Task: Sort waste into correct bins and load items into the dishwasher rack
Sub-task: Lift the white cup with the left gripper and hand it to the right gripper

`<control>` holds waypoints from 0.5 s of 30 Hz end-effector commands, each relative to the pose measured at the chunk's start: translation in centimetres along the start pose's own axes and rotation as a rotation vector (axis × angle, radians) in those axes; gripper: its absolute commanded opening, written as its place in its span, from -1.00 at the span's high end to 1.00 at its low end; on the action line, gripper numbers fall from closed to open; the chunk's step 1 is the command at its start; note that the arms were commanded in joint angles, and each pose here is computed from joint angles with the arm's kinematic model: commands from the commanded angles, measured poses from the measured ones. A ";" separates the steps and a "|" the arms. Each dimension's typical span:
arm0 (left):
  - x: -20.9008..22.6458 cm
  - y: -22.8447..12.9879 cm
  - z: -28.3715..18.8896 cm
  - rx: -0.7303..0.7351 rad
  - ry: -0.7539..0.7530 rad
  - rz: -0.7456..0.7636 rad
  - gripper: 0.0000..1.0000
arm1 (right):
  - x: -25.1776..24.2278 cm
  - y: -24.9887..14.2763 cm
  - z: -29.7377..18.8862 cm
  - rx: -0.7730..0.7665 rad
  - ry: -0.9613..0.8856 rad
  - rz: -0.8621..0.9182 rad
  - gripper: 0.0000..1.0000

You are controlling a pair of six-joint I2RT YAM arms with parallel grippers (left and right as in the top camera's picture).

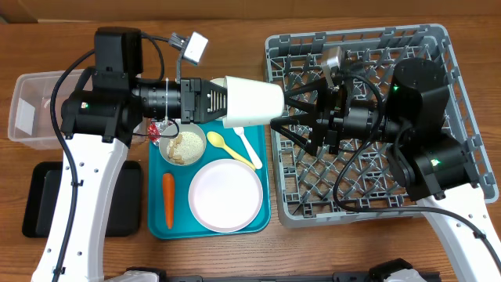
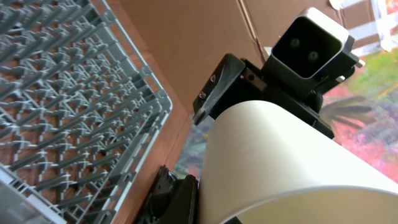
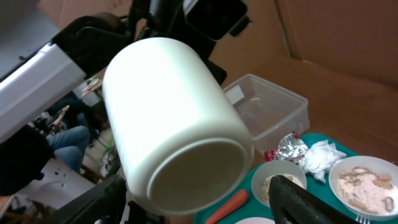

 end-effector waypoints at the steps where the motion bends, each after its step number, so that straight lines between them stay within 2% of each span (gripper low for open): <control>1: -1.7 0.0 0.3 0.015 -0.062 0.051 0.92 | 1.9 0.7 -0.4 -0.002 0.075 -0.079 -0.55; 11: -2.7 -0.4 1.9 0.050 -0.104 0.102 0.92 | 4.0 0.8 -0.7 0.015 0.206 -0.159 -0.58; 15: -2.7 -0.3 1.9 0.048 -0.101 0.106 0.92 | 4.1 0.5 -0.7 0.029 0.222 -0.148 -0.50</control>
Point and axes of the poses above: each gripper's point midway between its finger pads, its own z axis out along the fingers, its own x axis along the line the jaws close on, y = z × x, the point moved 3 cm from there along -z, back along the fingers, and after that the axes turned 10 degrees about z, right-handed, at the moved point
